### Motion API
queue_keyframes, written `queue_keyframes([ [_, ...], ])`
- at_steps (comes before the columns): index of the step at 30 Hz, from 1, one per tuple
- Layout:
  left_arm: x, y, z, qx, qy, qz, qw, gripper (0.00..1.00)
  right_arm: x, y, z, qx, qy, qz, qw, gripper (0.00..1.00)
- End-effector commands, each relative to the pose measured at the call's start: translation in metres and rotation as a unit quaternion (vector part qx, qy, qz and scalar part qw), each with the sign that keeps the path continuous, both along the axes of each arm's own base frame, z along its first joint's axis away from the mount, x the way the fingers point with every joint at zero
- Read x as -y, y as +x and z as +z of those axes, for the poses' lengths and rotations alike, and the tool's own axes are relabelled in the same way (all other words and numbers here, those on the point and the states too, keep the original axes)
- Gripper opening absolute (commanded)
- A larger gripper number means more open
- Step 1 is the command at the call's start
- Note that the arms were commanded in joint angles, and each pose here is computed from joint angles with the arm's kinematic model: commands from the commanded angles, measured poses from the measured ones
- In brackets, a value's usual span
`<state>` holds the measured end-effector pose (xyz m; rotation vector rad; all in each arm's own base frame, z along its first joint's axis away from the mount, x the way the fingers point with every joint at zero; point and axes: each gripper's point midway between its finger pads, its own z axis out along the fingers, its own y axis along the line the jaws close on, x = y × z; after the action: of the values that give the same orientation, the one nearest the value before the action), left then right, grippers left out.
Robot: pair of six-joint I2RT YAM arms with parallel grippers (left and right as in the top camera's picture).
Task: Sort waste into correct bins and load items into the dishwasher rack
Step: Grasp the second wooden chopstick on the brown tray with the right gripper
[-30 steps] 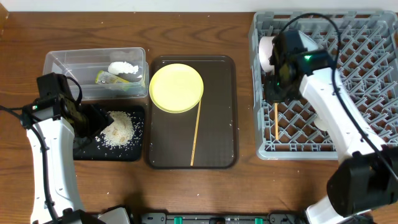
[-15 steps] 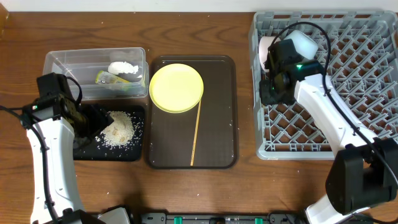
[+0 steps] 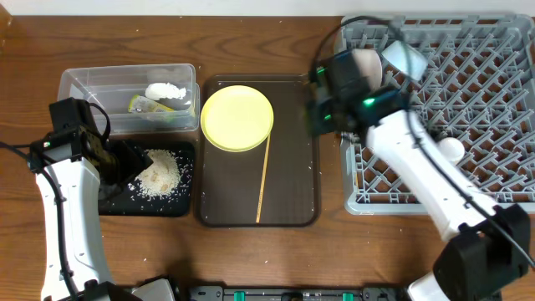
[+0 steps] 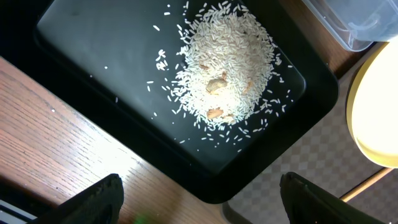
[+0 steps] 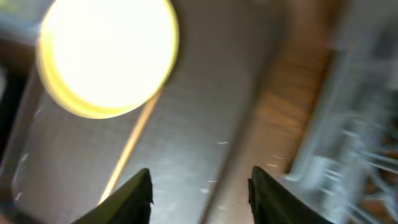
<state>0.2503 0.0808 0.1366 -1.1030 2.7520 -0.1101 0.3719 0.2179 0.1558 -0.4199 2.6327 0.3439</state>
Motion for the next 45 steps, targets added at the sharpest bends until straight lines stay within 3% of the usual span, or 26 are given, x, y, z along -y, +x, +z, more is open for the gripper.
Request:
queue_keyframes([
  [1,-0.001,0.001,0.005,0.008,0.003,0.005,1.0,0.83,-0.042,-0.021,-0.022,-0.035,0.007,0.028,0.999,0.51],
  [12,-0.001,0.001,0.005,0.008,0.003,0.005,1.0,0.83,-0.107,-0.081,-0.117,-0.145,-0.037,0.031,0.988,0.53],
  [17,-0.001,0.001,0.005,0.008,0.003,0.005,1.0,0.83,-0.11,-0.097,-0.152,-0.181,-0.063,0.017,0.981,0.49],
  [21,-0.001,0.001,0.005,0.008,0.003,0.005,1.0,0.83,-0.097,-0.1,-0.167,-0.195,-0.093,-0.015,0.976,0.39],
  [24,-0.001,0.001,0.005,0.008,0.003,0.005,1.0,0.83,-0.082,-0.095,-0.168,-0.184,-0.123,-0.041,0.974,0.22],
  [30,-0.001,0.001,0.005,0.008,0.003,0.005,1.0,0.83,-0.069,-0.078,-0.156,-0.17,-0.117,-0.064,0.976,0.01],
  [35,-0.001,0.001,0.005,0.008,0.003,0.005,1.0,0.83,-0.053,-0.051,-0.121,-0.139,-0.092,-0.061,0.984,0.01],
  [45,-0.001,0.001,0.005,0.008,0.003,0.005,1.0,0.83,0.021,-0.014,-0.001,-0.026,-0.048,-0.057,0.997,0.01],
])
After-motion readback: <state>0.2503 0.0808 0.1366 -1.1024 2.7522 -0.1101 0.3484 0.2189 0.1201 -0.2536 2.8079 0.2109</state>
